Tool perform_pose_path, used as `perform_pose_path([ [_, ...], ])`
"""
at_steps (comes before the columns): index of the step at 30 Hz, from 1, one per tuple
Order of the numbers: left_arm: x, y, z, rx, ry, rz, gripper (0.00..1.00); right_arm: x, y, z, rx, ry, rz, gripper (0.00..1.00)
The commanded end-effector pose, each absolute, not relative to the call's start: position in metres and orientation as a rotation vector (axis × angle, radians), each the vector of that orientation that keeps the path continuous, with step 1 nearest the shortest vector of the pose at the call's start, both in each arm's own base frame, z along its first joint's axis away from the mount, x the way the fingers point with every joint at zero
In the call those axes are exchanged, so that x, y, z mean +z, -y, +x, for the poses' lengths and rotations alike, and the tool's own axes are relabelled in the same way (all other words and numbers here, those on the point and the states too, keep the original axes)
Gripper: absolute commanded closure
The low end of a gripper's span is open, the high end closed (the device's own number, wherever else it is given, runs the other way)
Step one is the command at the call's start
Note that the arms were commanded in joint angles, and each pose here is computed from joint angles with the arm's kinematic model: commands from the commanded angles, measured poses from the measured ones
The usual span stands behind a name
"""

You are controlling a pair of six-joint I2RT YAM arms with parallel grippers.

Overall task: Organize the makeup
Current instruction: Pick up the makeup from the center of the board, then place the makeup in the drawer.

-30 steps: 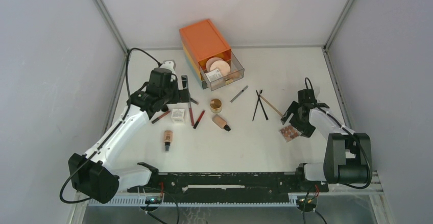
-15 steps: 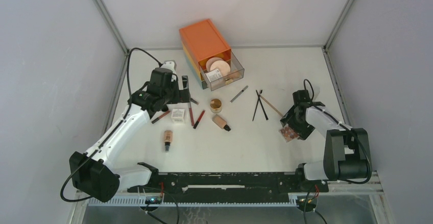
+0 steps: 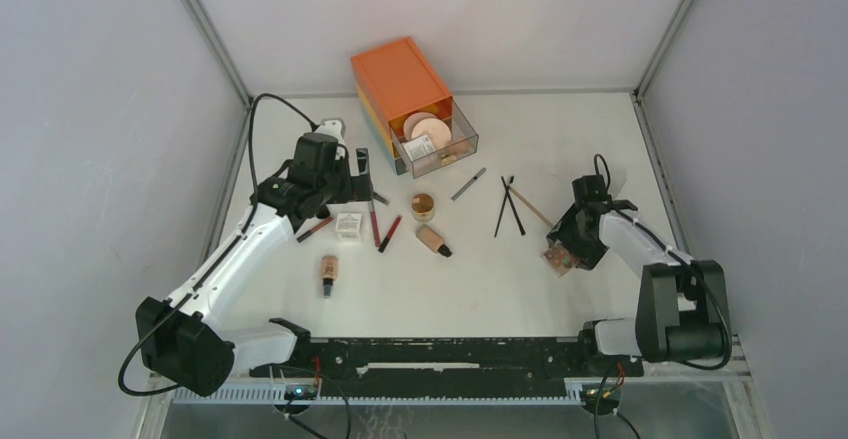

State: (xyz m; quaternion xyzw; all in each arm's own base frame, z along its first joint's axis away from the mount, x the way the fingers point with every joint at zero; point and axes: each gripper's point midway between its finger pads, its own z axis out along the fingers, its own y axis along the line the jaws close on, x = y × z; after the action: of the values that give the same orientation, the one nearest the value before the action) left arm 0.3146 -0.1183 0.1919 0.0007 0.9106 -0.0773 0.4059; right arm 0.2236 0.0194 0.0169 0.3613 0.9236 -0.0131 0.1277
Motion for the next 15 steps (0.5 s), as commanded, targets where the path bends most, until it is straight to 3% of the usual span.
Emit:
perform_pose_path([
  [1,0.207,0.12,0.32,-0.201,-2.241,0.022,0.0,0.058,-0.042,0.249,0.219,-2.578,0.873,0.39],
  [8,0.218,0.113,0.321,-0.177,-2.207,-0.007,0.0,0.159,-0.082,0.288,0.402,-2.375,0.595,0.4],
  [15,0.228,0.108,0.317,-0.194,-2.172,-0.058,0.0,0.266,-0.165,0.345,0.584,-2.175,0.303,0.4],
])
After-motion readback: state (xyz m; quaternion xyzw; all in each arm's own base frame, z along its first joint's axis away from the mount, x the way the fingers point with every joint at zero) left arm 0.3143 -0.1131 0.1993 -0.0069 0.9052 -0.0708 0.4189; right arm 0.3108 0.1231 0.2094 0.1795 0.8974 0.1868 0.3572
